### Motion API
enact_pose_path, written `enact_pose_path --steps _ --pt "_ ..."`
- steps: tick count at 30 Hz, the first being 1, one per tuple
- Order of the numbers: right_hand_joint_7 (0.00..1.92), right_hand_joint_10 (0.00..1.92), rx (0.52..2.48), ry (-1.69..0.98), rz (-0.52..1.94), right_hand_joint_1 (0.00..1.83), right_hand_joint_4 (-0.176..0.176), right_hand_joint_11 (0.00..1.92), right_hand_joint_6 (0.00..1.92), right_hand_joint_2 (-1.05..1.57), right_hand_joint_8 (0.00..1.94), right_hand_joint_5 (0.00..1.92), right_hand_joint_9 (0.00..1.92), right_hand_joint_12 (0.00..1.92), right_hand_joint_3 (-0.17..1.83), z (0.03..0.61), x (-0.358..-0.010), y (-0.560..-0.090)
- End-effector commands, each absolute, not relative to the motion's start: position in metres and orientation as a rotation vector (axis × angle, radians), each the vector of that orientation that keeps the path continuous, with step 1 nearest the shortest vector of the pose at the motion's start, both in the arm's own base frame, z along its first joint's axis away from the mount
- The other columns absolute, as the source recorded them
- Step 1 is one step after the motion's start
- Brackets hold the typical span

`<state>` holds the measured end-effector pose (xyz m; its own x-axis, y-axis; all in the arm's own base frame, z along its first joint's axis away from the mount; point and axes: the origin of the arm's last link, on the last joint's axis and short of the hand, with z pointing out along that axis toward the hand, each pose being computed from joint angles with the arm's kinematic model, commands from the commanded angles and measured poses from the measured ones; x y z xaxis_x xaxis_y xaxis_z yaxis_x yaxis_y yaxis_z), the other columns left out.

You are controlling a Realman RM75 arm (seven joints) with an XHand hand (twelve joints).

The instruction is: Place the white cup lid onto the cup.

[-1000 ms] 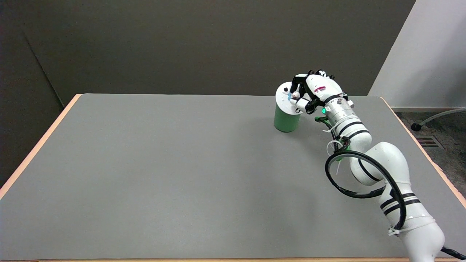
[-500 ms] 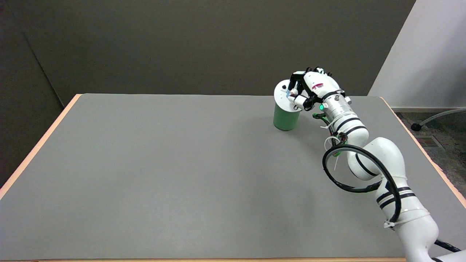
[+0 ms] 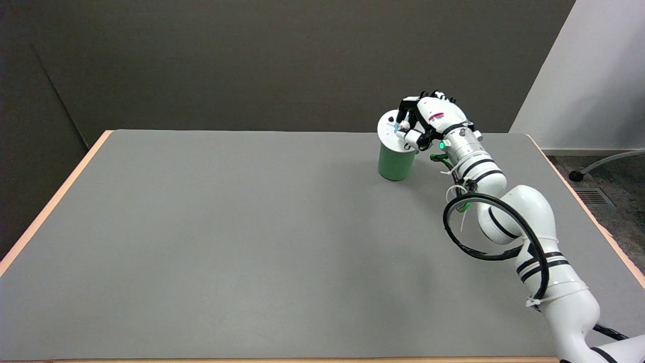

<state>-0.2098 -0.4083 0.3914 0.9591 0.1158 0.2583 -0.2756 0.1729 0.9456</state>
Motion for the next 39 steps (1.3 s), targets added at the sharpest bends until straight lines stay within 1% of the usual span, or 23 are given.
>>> enact_pose_path --steps 1,2,4,6,10,11,12,13,14,16,17,20,24,35,39 --pt "0.68 1.11 1.362 -0.158 0.258 1.12 0.040 0.00 1.40 1.23 1.47 0.70 0.41 1.48 0.09 0.393 -0.219 -0.412" --pt "0.68 1.16 1.362 -0.160 0.256 1.12 0.041 0.00 1.39 1.21 1.46 0.71 0.38 1.49 0.13 0.393 -0.220 -0.411" --pt "0.68 1.17 1.360 -0.161 0.254 1.12 0.041 0.00 1.38 1.21 1.46 0.71 0.37 1.49 0.14 0.393 -0.221 -0.411" --pt "0.68 1.10 1.357 -0.163 0.253 1.13 0.034 0.00 1.37 1.23 1.49 0.72 0.41 1.48 0.08 0.394 -0.222 -0.410" --pt "0.68 1.09 1.353 -0.167 0.251 1.13 0.027 0.00 1.34 1.22 1.49 0.72 0.39 1.50 0.11 0.395 -0.224 -0.410" --pt "0.69 1.07 1.355 -0.166 0.252 1.13 0.026 0.00 1.33 1.20 1.49 0.73 0.39 1.49 0.13 0.395 -0.223 -0.410" --pt "0.70 1.02 1.356 -0.163 0.254 1.13 0.027 0.00 1.32 1.21 1.47 0.73 0.41 1.46 0.11 0.395 -0.223 -0.410" --pt "0.72 0.96 1.359 -0.160 0.258 1.12 0.031 0.00 1.10 1.14 1.18 0.75 0.42 1.40 0.24 0.395 -0.221 -0.410" --pt "0.75 0.89 1.362 -0.156 0.260 1.08 0.009 0.00 0.25 0.94 0.30 0.75 0.39 1.29 0.71 0.394 -0.219 -0.410" --pt "0.71 0.82 1.367 -0.143 0.270 1.07 -0.007 0.00 0.17 0.93 0.19 0.67 0.38 1.23 0.76 0.393 -0.214 -0.411" --pt "0.64 0.77 1.369 -0.137 0.275 1.08 -0.011 0.00 0.18 0.83 0.19 0.59 0.38 1.27 0.93 0.393 -0.211 -0.411" --pt "0.55 0.75 1.375 -0.114 0.293 1.03 -0.024 0.00 0.17 0.79 0.17 0.47 0.38 1.23 1.01 0.393 -0.200 -0.412" --pt "0.49 0.73 1.379 -0.088 0.314 0.98 -0.028 0.00 0.17 0.71 0.17 0.41 0.36 1.19 1.02 0.392 -0.189 -0.411" --pt "0.49 0.70 1.371 -0.006 0.392 0.92 -0.023 0.00 0.17 0.63 0.18 0.40 0.35 1.14 0.99 0.396 -0.156 -0.396" --pt "0.52 0.68 1.345 0.026 0.412 0.92 -0.002 0.00 0.17 0.63 0.17 0.45 0.38 1.08 0.97 0.403 -0.147 -0.380"
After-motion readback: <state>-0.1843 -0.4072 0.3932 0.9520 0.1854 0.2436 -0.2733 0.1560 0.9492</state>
